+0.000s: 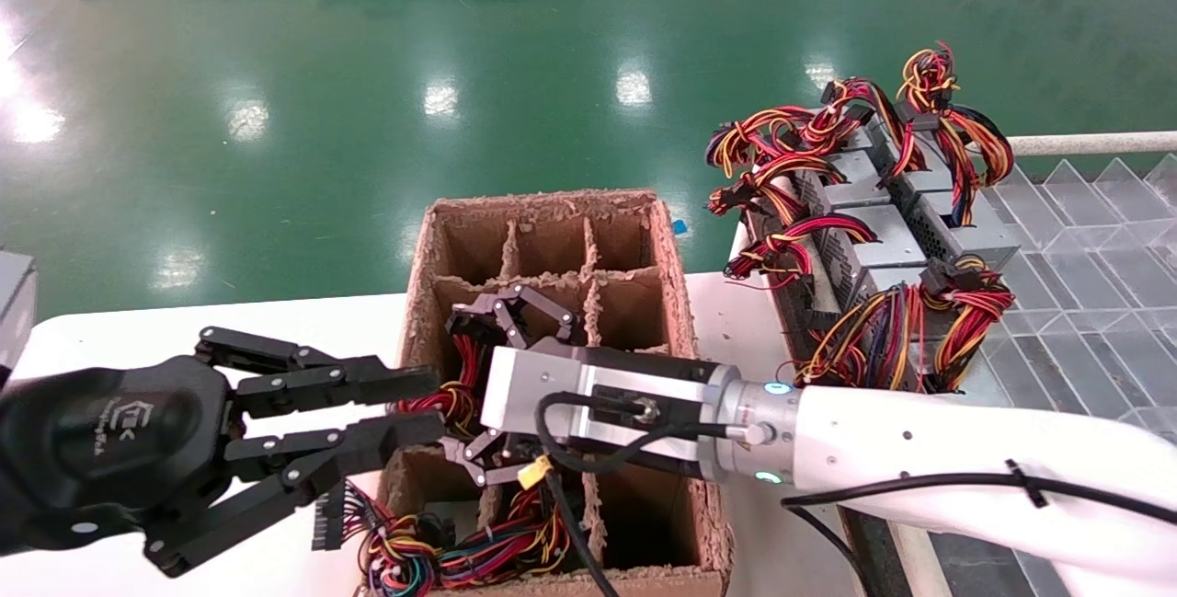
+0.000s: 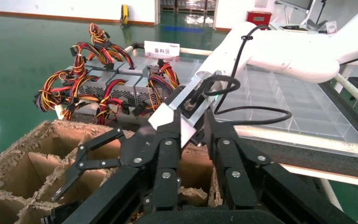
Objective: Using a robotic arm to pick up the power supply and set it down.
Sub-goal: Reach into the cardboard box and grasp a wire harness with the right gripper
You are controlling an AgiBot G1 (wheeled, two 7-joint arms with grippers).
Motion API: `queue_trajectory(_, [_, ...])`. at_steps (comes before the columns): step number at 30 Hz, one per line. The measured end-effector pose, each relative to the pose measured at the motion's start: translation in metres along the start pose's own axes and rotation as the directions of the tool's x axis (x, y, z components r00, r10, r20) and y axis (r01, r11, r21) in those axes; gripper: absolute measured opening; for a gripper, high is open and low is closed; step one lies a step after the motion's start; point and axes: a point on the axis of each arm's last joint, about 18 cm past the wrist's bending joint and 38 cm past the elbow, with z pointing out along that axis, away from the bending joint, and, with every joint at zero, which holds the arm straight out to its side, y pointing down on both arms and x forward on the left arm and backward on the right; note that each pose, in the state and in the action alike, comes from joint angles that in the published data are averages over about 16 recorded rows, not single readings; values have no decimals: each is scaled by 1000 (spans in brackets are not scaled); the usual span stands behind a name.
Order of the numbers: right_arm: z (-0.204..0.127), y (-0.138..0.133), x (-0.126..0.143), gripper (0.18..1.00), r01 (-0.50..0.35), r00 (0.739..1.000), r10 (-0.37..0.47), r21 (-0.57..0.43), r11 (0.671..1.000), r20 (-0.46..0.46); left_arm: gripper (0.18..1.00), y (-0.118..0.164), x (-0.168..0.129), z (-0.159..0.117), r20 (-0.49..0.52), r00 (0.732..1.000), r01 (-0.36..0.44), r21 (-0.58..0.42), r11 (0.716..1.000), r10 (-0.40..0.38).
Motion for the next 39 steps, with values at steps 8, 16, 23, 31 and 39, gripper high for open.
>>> queue_trajectory(8, [15,3,-4,961,20,999,-21,-18,1000,-41,268,0,0,0,0,1000,0,0,1000,0])
queue_trajectory(16, [24,6,-10,874,9,998,-10,-20,1000,-61,209,0,0,0,0,1000,0,0,1000,0])
queue_trajectory(23, [26,8,-17,738,-30,999,29,-18,999,-41,192,0,0,0,0,1000,0,0,1000,0])
queue_trajectory(31, [26,11,-23,538,-73,997,73,-22,997,-6,191,0,0,0,0,1000,0,0,1000,0])
queue_trajectory(39, [21,10,-23,363,-114,993,114,-13,993,16,191,0,0,0,0,1000,0,0,1000,0])
